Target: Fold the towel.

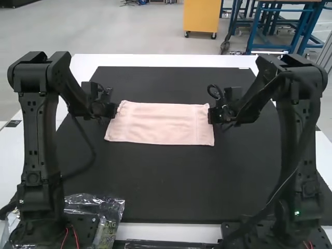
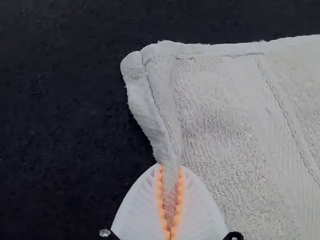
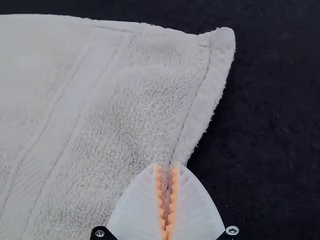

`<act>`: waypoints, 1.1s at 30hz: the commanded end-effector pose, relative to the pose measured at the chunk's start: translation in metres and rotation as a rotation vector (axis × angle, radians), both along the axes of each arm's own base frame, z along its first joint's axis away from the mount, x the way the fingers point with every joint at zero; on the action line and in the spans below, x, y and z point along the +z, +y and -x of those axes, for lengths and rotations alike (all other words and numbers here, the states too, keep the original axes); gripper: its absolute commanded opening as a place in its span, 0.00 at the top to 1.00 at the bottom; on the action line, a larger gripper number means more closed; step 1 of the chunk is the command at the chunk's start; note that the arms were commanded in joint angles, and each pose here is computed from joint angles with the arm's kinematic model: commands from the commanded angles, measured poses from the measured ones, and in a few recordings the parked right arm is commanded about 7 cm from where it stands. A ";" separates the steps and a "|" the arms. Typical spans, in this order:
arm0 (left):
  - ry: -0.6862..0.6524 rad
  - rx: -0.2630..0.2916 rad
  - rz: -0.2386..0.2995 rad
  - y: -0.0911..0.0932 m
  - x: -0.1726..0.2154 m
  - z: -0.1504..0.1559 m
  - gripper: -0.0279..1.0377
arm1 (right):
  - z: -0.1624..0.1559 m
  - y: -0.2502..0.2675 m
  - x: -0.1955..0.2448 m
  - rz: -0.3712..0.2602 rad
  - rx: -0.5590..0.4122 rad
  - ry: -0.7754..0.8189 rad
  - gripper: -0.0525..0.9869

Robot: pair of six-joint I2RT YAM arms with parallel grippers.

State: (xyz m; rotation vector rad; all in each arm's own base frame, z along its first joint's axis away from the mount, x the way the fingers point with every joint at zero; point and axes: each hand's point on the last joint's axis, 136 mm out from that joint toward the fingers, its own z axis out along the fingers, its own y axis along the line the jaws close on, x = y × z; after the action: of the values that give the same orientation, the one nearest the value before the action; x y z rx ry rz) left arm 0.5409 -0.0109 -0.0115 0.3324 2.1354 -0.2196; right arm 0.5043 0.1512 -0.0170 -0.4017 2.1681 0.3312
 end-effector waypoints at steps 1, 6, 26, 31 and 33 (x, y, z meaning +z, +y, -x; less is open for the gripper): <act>0.025 0.016 -0.005 0.018 -0.014 0.003 0.95 | 0.002 0.007 -0.002 -0.049 0.038 0.025 0.97; -0.030 0.025 0.027 0.023 0.017 -0.007 0.95 | -0.009 0.003 0.022 -0.073 0.016 -0.006 0.97; 0.016 -0.026 0.071 0.028 0.059 0.023 0.95 | 0.020 -0.017 0.067 -0.118 0.019 -0.009 0.97; 0.052 -0.045 0.064 0.024 0.055 0.043 0.95 | 0.036 -0.022 0.069 -0.130 0.028 0.008 0.97; 0.052 -0.046 0.060 0.023 0.058 0.050 0.95 | 0.042 -0.023 0.070 -0.132 0.030 0.013 0.97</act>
State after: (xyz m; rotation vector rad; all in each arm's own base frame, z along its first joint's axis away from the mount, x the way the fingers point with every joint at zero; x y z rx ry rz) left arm 0.4951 -0.0013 0.0314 0.3335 2.1964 -0.3779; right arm 0.4602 0.1428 0.0353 -0.3944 2.1707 0.5104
